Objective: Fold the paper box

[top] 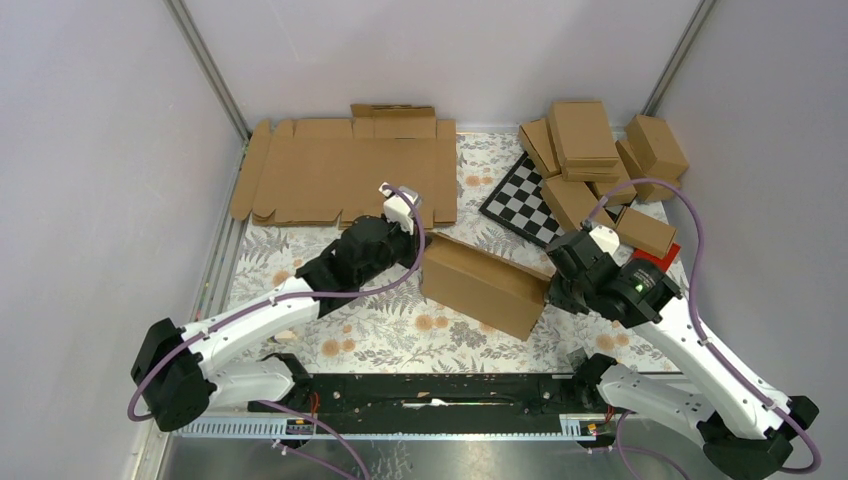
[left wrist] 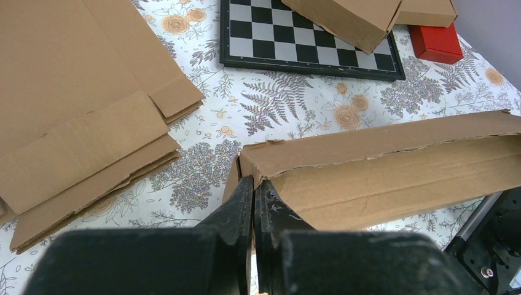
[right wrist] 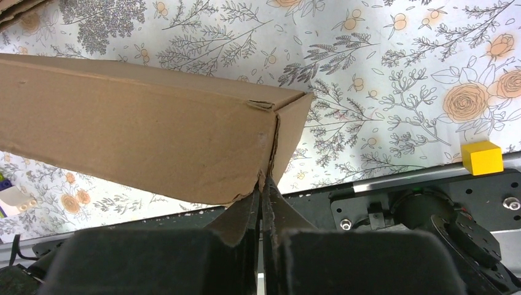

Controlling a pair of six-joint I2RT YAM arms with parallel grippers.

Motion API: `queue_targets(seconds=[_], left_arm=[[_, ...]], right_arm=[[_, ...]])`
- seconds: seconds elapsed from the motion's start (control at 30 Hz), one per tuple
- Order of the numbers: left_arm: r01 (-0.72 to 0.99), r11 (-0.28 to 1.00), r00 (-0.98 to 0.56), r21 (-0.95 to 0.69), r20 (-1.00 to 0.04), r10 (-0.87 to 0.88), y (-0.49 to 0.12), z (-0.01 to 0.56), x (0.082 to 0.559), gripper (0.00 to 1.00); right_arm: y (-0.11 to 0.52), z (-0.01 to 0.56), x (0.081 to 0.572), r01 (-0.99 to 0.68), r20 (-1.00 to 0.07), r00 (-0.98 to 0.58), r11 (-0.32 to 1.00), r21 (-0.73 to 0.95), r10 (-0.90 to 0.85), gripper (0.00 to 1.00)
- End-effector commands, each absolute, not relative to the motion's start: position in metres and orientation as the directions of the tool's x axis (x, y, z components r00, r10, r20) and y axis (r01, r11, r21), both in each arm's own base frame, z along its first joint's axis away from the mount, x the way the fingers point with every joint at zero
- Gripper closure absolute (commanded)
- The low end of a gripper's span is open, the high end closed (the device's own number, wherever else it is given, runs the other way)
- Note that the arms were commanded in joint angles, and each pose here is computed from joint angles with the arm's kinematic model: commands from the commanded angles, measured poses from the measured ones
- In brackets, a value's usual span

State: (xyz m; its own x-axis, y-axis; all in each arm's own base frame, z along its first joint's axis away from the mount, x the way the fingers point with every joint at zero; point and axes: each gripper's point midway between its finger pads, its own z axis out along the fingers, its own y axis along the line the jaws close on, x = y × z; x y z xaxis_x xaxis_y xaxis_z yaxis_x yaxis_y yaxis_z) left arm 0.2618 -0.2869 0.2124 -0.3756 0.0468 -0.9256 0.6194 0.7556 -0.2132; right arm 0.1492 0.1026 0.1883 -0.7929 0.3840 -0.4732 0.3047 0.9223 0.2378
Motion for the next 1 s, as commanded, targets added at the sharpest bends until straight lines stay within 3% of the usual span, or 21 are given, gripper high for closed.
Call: queue_targets(seconds=[0.0,0.17,0.27,0.37,0.57,0.7,0.97], left_arm=[[0.623,0.751,-0.409,-0.22,-0.91,0.072,-0.283,0.192,0.252,1.0],[0.622,0.75,-0.41,-0.226,-0.91,0.066,-0.283,0.192,0.252,1.0],[0.621,0.751,-0.4,-0.224,-0.915,0.058,-0.282,0.197,0.253,1.0],[0.622,0.751,-0.393,-0.222,-0.918,0.054,-0.282,0.202,0.253,1.0],[0.619,0.754,-0.394,-0.22,-0.917,0.056,-0.282,0.202,0.254,1.0],[0.618,0.755,-0.393,-0.22,-0.918,0.054,-0.282,0.203,0.254,1.0],[0.618,0.755,-0.394,-0.22,-0.918,0.055,-0.282,0.205,0.254,1.0]], right_arm=[[0.102,0.156,0.125,0.322,-0.355,-0.863,0.932,0.164,0.36,1.0],[0.103,0.161,0.126,0.299,-0.367,-0.865,0.938,0.173,0.343,0.98],[0.104,0.181,0.133,0.239,-0.412,-0.861,0.952,0.19,0.298,0.68],[0.111,0.206,0.136,0.092,-0.445,-0.878,0.975,0.203,0.175,0.49],[0.145,0.236,0.125,-0.205,-0.403,-0.912,0.937,0.282,-0.078,0.28],[0.156,0.244,0.127,-0.269,-0.403,-0.905,0.915,0.301,-0.134,0.25],[0.147,0.287,0.159,-0.295,-0.547,-0.824,0.935,0.196,-0.146,0.27]])
